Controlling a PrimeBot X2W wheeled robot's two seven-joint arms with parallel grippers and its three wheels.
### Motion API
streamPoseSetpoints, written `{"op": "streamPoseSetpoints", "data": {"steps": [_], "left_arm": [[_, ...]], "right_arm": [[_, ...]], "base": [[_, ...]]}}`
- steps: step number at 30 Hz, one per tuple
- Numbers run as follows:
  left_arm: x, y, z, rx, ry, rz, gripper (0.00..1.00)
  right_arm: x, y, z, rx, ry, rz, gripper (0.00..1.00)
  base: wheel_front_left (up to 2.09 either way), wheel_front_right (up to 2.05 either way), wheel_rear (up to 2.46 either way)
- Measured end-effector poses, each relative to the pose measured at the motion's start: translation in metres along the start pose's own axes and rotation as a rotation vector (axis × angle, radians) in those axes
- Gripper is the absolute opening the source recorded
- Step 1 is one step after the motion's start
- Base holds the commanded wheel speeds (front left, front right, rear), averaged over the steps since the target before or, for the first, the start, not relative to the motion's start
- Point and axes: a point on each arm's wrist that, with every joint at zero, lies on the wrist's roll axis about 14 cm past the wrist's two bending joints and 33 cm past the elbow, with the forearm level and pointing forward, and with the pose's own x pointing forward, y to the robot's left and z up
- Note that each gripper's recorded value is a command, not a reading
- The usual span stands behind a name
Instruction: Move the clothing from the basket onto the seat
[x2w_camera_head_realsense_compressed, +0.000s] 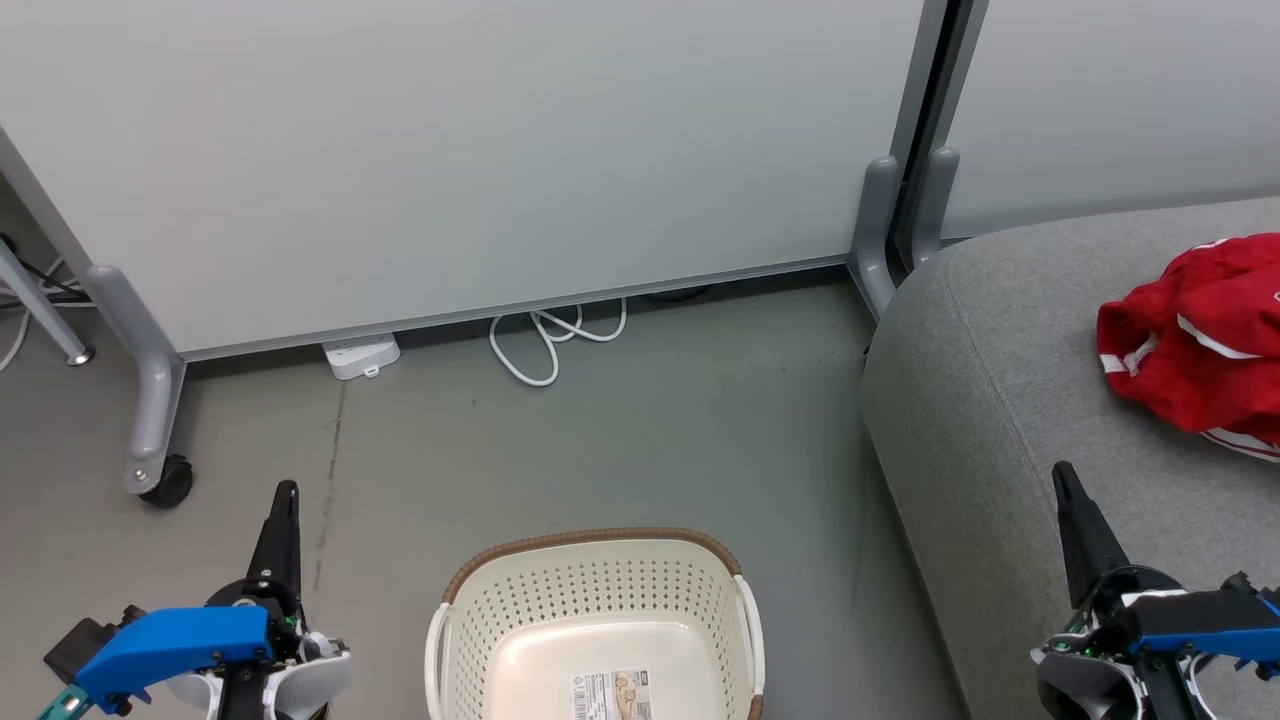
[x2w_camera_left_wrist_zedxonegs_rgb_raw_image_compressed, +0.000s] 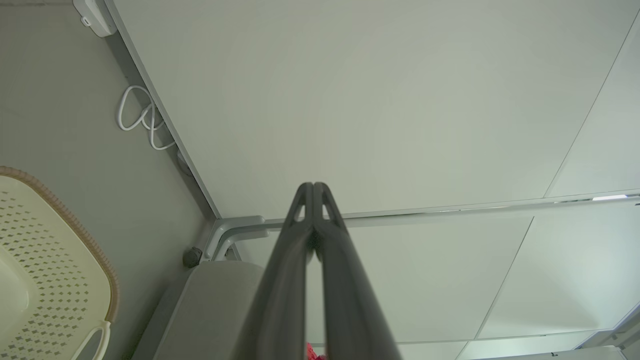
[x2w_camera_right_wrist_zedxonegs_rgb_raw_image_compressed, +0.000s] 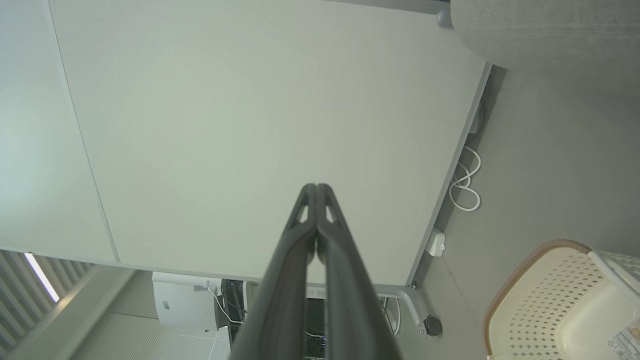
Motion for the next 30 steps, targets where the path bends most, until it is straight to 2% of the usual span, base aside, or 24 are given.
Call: {"op": "streamPoseSetpoints", "data": {"steps": [15,30], "left_arm": [[0.0039,-0.0059,-0.0011,-0.099,0.011,-0.022,0.0],[0.0041,-0.0063,-0.0005,-0.101,0.009,-0.024,0.0]], "right_arm": [[-0.0013,0.0036,0.0037,0.102,-0.003,0.018,0.0],[-0.0013,0.0039,0.0039,0.105,-0.003,0.019,0.0]], "base": [[0.0,0.0,0.0],[0.0,0.0,0.0]]}}
